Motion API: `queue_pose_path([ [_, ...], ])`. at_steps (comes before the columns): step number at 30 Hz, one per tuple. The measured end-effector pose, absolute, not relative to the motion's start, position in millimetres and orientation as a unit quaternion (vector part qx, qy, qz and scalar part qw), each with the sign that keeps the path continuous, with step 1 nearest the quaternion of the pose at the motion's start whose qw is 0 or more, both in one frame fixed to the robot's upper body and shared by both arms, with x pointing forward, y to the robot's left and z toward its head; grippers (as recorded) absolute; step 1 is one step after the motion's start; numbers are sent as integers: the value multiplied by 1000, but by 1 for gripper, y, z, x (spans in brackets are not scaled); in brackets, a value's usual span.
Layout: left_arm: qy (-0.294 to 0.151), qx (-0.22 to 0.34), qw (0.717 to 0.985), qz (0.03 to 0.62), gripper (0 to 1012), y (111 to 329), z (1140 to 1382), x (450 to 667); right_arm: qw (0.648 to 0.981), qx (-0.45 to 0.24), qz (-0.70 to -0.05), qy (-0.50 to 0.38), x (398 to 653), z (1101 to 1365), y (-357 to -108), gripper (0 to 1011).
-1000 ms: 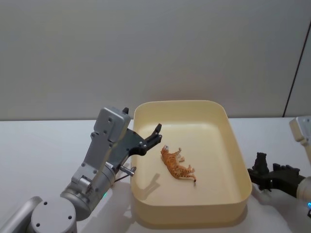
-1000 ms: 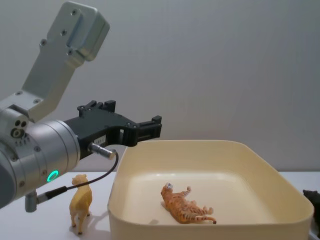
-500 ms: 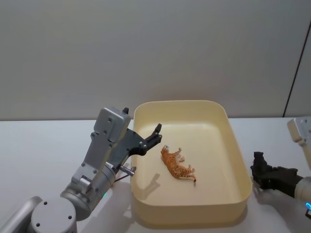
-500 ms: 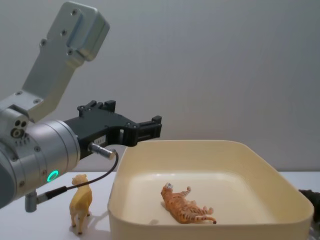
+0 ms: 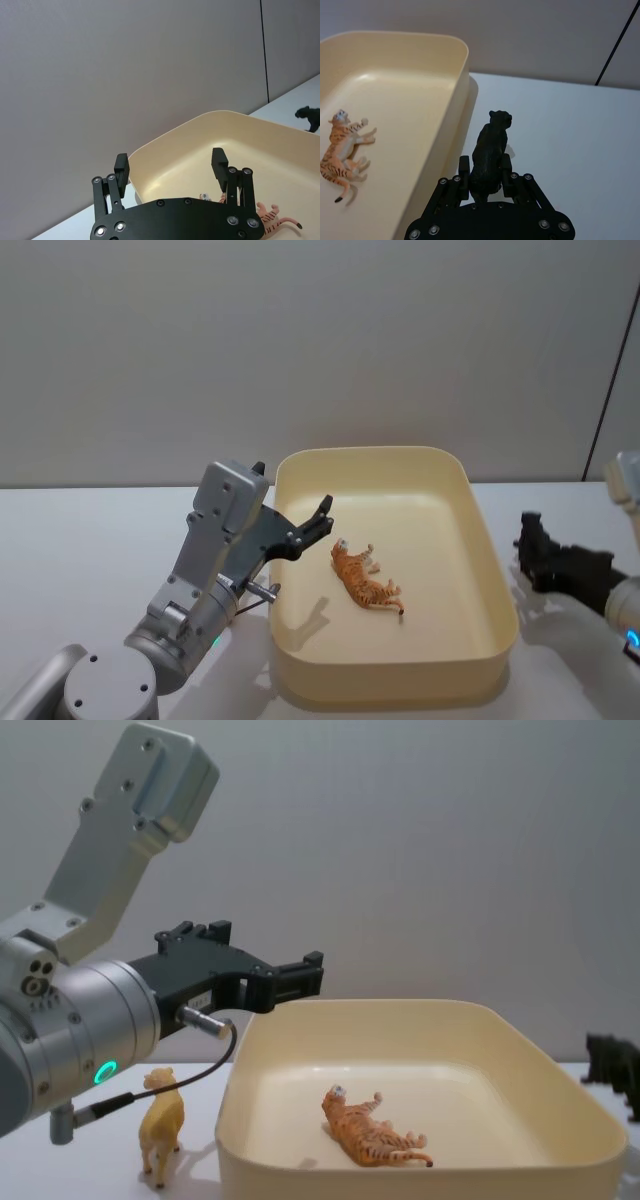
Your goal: Pick up the toy alternately with two hands and place it into the central storage box.
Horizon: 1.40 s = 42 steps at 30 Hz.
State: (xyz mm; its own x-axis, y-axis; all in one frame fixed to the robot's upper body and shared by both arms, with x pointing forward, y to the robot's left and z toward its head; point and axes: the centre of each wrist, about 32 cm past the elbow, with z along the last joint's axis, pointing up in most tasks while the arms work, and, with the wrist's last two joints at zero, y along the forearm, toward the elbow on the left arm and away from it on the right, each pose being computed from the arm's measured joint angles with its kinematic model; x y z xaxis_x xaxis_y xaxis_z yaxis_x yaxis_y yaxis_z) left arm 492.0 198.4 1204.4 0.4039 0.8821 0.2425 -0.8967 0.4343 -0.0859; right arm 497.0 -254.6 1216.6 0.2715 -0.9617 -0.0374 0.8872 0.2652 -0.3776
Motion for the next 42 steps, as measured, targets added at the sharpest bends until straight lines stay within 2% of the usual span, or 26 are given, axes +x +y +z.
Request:
queue_pose_path([
  [9, -126, 29, 837, 531, 1001, 198, 1204, 492, 791, -95, -597, 91, 506, 1239, -250, 334],
  [19, -126, 29, 837, 531, 1001, 198, 1204, 492, 819, -58, -568, 62, 524, 1271, -242, 334],
  [31, -126, 29, 837, 531, 1001, 198, 1204, 492, 856, -74, -504, 89, 548, 1290, -227, 334],
  [42, -126, 29, 837, 531, 1001, 198, 1204, 492, 876, -112, -449, 137, 571, 1292, -210, 334],
])
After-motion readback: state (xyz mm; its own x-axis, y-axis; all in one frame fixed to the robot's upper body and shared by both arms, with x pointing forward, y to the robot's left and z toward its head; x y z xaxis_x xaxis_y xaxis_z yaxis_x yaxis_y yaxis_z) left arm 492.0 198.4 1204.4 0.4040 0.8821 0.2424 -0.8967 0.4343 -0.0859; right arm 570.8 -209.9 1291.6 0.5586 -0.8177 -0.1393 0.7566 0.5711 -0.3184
